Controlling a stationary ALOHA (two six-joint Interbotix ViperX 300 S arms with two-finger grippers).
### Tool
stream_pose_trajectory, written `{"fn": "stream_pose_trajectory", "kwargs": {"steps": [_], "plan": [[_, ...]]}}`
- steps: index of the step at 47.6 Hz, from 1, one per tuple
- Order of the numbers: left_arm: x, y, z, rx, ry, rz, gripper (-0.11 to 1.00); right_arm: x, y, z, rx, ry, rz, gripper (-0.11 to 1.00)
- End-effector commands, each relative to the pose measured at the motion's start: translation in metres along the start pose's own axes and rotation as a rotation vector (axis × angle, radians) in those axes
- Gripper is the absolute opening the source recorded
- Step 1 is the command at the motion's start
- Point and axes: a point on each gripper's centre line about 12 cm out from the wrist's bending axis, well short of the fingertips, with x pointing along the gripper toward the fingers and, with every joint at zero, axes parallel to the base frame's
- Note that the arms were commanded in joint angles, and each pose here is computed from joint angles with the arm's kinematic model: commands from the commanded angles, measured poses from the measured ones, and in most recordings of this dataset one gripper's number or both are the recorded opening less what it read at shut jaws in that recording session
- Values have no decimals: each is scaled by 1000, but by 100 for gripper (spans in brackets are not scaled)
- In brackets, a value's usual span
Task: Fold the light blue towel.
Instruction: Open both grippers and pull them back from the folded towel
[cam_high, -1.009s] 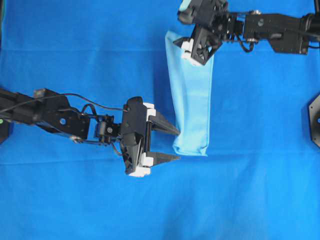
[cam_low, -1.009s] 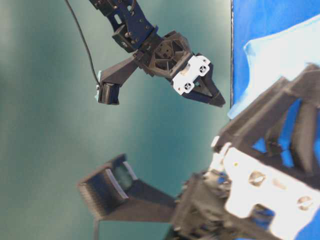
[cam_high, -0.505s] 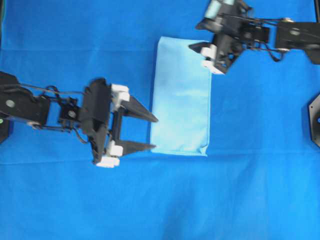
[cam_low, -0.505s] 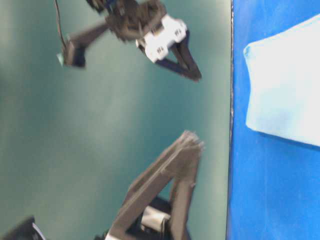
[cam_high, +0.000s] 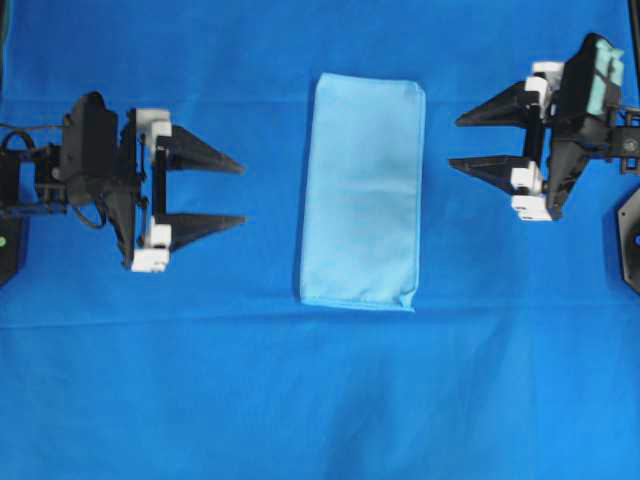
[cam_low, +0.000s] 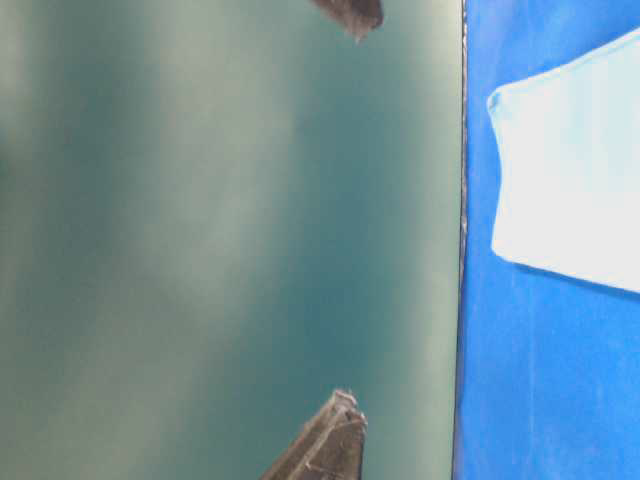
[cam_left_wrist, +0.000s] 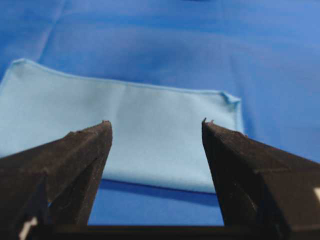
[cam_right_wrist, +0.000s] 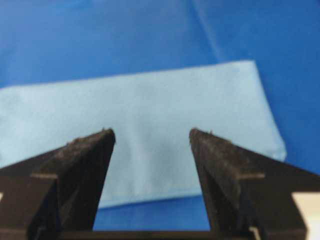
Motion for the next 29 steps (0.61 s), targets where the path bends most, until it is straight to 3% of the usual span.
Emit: {"fn": "stream_pose_trajectory", "kwargs": {"steps": [1, 19, 29], "plan": [[1, 4, 7, -1, -30, 14, 70, -1, 2, 3, 10, -25, 9, 64], [18, 9, 14, -5, -30, 28, 70, 3, -2, 9, 22, -23, -6, 64], [49, 37, 23, -8, 3, 107, 69, 15, -34, 10, 46, 66, -132, 64]]}}
